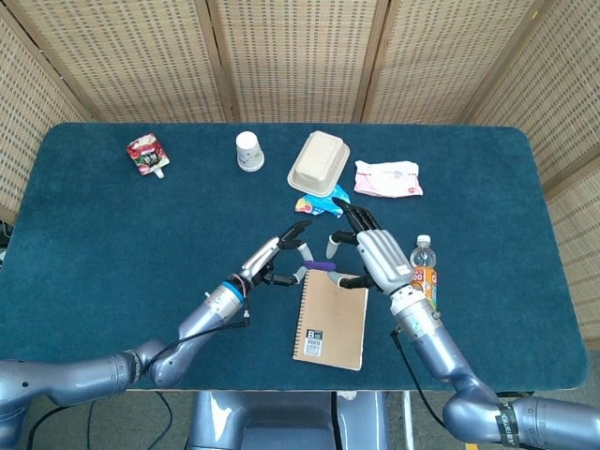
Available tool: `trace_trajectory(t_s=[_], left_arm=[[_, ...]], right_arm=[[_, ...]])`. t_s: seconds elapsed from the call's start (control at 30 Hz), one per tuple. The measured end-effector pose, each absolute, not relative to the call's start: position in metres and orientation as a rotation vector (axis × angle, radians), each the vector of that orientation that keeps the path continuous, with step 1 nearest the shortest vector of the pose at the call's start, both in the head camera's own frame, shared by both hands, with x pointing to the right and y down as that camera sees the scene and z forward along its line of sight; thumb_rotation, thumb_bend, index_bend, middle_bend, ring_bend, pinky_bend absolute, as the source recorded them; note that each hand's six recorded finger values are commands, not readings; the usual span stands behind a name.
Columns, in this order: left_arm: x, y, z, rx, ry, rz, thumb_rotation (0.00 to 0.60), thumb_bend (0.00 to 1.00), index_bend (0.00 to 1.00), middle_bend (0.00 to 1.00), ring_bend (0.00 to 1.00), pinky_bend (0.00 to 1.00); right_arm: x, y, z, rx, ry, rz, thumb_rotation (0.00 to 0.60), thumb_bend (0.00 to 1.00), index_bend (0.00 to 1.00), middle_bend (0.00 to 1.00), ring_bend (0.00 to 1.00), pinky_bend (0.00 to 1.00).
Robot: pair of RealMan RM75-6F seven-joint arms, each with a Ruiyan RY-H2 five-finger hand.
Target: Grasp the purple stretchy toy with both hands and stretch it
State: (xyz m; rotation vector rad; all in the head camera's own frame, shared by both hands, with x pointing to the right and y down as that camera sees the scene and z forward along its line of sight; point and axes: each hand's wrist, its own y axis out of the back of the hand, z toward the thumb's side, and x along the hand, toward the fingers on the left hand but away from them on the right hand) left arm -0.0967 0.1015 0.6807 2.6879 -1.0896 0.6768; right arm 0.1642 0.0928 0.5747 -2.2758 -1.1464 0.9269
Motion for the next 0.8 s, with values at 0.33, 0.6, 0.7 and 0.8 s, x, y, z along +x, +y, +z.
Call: trace_trajectory(t_s=[0.33,0.6,0.7,0.8], left_arm=[[-0.0967,0.1012,0.6816,2.688,-1.087,0.679,0.6,0.5,0.66,0.0,0.0,0.0],[-0.096,0.1029,0.6821,2.687,-1.08,0.681,0.6,0.5,0.66,0.0,0.0,0.0],[-0.0958,0.1033,0.6819,2.689,-1.077,0.681,0.6,0.5,0.66,0.0,0.0,0.0],[-0.0956,0.1037,0.6815,2.688,-1.076,0.678,0.6,0.5,0.66,0.0,0.0,0.0]], right_arm=[[0.1613,0.0953,0.5771,-2.281,-1.132,0.935,0.6,0.44,0.6,0.08,0.0,0.0],[0.1597,0.0957,0.5776,-2.276,-1.127,0.937,0.6,0.44,0.6,0.08,0.0,0.0],[0.1603,0.0954,0.5779,-2.273,-1.129,0.941,0.6,0.45,0.6,0.08,0.0,0.0],[0.1612,0.0946,0.5781,-2.266,-1.129,0.945,0.6,0.46,0.61,0.09,0.0,0.0]])
